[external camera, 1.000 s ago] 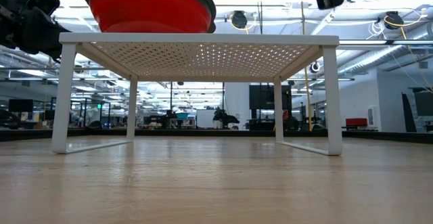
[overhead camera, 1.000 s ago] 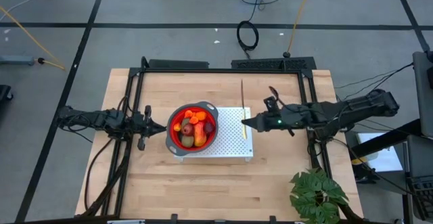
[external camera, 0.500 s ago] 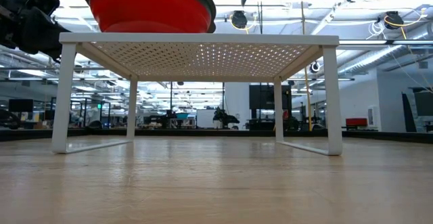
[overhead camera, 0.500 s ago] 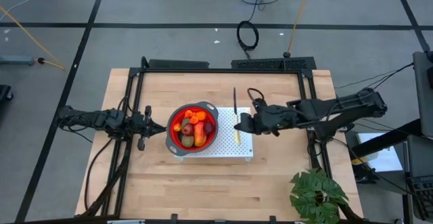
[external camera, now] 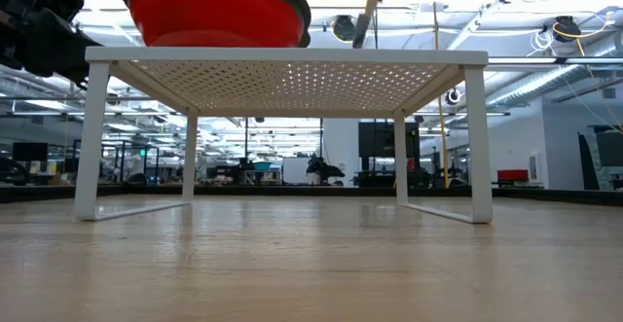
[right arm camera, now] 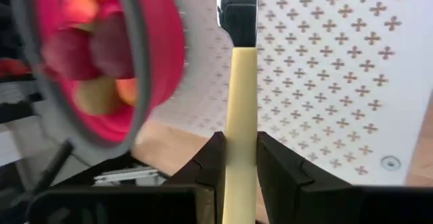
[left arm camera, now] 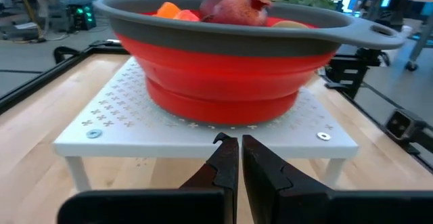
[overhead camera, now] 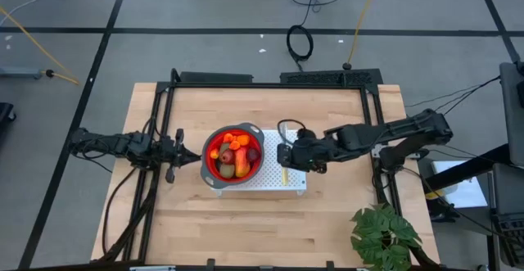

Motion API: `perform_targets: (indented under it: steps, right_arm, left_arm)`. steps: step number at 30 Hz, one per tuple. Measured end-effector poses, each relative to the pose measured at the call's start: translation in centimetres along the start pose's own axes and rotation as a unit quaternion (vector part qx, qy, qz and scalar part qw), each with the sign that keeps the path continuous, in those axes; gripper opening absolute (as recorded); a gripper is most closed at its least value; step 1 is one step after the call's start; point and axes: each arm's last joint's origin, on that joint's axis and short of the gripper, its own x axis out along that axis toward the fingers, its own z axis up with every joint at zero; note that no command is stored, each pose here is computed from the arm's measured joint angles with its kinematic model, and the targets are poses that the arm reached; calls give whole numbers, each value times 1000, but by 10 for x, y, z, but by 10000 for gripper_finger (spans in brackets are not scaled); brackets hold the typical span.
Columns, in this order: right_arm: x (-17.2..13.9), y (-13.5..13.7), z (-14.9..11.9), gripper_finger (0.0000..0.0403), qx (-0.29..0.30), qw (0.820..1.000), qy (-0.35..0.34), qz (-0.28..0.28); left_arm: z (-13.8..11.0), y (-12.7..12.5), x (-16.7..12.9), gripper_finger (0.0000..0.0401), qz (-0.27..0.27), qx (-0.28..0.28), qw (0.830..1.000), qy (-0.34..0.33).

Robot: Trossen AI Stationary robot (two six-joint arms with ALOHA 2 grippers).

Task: Pick & Place Fruit
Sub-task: Put the yellow table knife on the shelf to the right of the red strainer bowl

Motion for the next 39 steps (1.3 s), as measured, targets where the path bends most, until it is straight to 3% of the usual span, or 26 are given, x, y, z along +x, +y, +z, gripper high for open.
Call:
perform_targets:
  steps: [21,39]
  right_arm:
    - [58,-10,8,54,16,994,0,-108]
    - [66,-20,12,55,25,991,-5,-132]
  left_arm:
    - [0,-1,0,19,-17,1,1000,1]
    - [0,-1,0,19,-18,13,1000,2]
